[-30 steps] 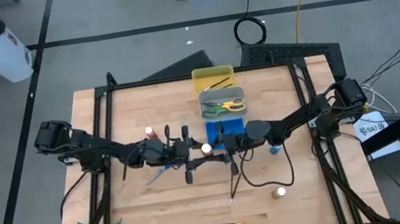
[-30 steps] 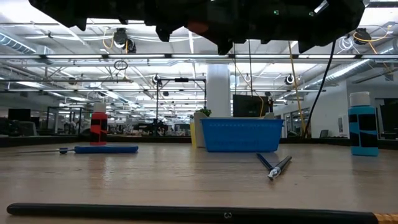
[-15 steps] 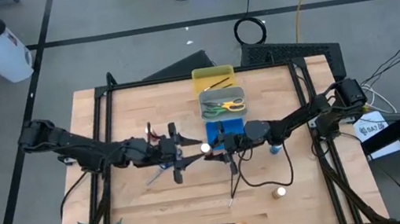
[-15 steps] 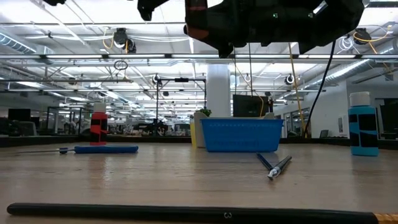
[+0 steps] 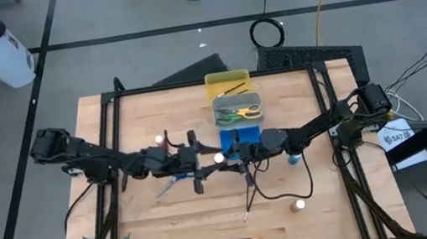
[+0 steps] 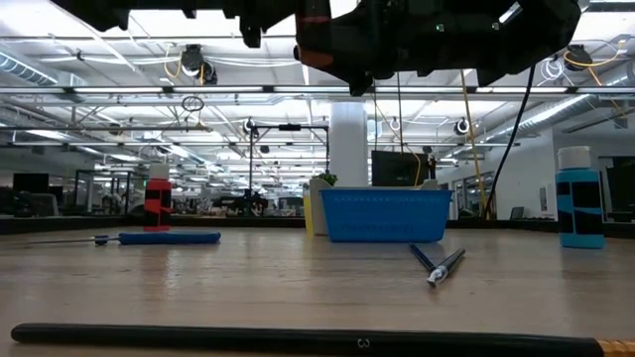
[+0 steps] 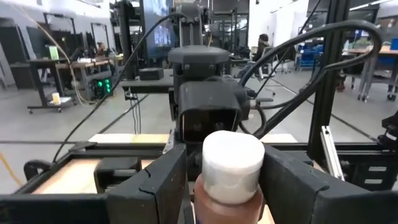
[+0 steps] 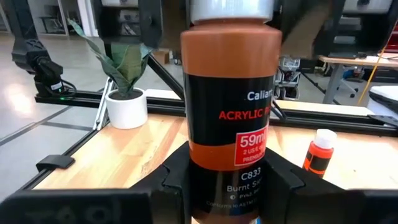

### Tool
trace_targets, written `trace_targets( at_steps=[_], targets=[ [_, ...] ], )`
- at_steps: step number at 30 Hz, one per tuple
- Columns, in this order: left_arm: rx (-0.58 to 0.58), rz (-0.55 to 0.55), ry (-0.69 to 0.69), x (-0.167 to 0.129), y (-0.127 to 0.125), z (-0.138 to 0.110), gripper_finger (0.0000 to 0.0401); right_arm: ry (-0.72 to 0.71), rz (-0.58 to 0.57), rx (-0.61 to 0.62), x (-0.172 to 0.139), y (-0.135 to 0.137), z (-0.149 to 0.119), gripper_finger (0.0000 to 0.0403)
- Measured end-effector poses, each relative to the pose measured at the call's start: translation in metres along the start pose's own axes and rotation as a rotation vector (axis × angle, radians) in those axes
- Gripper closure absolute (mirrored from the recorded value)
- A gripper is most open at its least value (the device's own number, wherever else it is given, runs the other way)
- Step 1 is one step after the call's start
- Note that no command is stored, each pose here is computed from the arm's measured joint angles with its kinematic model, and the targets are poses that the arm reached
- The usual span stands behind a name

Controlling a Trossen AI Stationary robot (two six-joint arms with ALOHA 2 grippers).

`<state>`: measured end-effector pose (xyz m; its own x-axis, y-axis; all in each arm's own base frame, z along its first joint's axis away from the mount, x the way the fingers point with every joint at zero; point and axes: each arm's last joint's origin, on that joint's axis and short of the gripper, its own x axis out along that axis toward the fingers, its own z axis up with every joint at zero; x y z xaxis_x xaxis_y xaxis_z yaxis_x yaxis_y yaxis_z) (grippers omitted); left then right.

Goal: Pick & Place Paint Supplies
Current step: Put the brown paint bottle into the blue bin

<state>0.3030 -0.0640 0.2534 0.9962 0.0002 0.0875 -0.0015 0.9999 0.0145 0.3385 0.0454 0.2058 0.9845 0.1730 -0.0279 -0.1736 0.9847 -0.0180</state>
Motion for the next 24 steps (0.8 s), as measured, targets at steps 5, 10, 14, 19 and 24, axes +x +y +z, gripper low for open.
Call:
trace_targets(
  at_steps=[5, 10, 14, 19, 24],
  targets=[
    [0.001, -0.002, -0.038, -0.0005, 0.0002, 0.0047, 0.022, 0.01, -0.001, 0.0, 0.0, -0.0002, -0.001, 0.0295],
    [-0.012, -0.017, -0.031, -0.0007, -0.0002, 0.0043, 0.0308, 0.038, -0.005, 0.009, -0.0005, -0.0037, -0.0041, 0.0288],
    [-0.014, -0.018, -0.009, -0.0005, -0.0003, 0.0028, 0.0384, 0.042, -0.006, 0.009, -0.0004, -0.0038, -0.0048, 0.0294],
    [-0.014, -0.022, -0.006, -0.0008, -0.0016, 0.0025, 0.0366, 0.042, -0.026, 0.009, -0.0004, -0.0042, -0.0048, 0.0291],
    [-0.011, -0.04, 0.004, -0.0012, -0.0039, 0.0015, 0.0284, 0.042, -0.029, 0.01, -0.0004, -0.0045, -0.0048, 0.0294]
  ],
)
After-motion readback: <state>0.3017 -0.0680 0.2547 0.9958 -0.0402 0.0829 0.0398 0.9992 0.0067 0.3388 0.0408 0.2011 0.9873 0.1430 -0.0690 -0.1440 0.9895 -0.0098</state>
